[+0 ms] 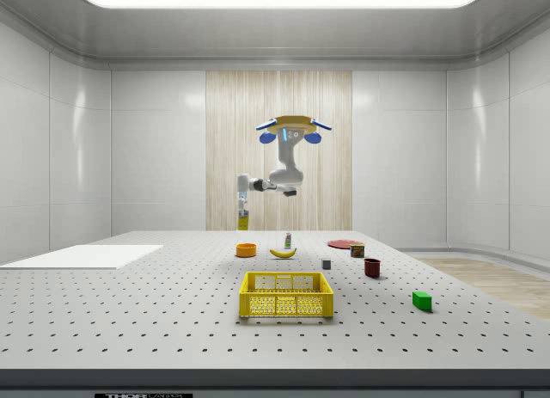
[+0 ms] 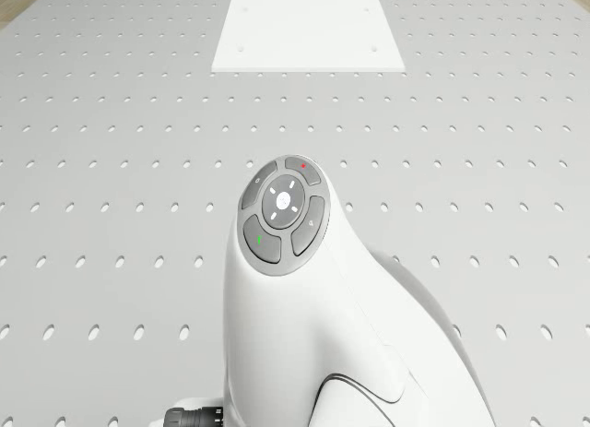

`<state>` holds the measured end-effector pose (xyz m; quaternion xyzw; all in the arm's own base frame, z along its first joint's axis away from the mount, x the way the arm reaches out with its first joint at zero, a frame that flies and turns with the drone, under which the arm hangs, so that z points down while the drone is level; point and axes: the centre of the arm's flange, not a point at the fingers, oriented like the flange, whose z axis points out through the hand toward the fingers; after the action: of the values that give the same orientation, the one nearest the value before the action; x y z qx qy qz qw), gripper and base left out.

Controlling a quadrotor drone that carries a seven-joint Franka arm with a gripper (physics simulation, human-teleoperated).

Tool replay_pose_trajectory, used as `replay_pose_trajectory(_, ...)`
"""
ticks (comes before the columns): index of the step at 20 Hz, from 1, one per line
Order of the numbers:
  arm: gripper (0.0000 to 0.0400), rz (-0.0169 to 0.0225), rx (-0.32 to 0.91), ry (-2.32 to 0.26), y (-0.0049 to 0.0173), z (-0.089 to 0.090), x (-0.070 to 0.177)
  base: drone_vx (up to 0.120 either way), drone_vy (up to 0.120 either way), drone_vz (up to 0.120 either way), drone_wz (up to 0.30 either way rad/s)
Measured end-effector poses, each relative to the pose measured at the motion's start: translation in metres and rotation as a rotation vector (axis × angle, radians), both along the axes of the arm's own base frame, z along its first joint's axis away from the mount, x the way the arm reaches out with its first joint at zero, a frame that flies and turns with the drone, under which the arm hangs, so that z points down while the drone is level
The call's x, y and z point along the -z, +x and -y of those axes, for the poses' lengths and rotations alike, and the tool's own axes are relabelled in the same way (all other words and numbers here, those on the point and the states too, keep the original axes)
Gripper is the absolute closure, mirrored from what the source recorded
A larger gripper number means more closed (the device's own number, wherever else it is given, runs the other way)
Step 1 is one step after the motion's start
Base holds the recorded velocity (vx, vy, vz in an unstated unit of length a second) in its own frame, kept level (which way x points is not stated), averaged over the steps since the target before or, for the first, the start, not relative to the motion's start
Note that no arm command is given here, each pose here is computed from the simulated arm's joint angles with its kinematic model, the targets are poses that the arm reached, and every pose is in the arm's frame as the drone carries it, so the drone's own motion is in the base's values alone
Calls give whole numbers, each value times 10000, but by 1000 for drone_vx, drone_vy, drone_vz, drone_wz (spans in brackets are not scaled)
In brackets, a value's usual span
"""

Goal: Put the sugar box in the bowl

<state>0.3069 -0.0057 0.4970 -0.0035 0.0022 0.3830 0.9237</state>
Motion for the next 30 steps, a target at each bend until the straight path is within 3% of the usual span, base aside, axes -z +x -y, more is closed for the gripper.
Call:
replay_pose_trajectory(9, 235, 0, 0, 0, 0, 0, 0, 0, -120, 0, 0)
replay_pose_trajectory(16, 235, -1, -1, 0, 0, 0, 0, 0, -34, -109, 0)
replay_pose_trajectory(20, 235, -1, -3, -1, 0, 0, -4, 0, -40, 0, 0)
replay_pose_trajectory(30, 234, -2, -26, -4, 1, -4, -361, 0, 0, 0, 0)
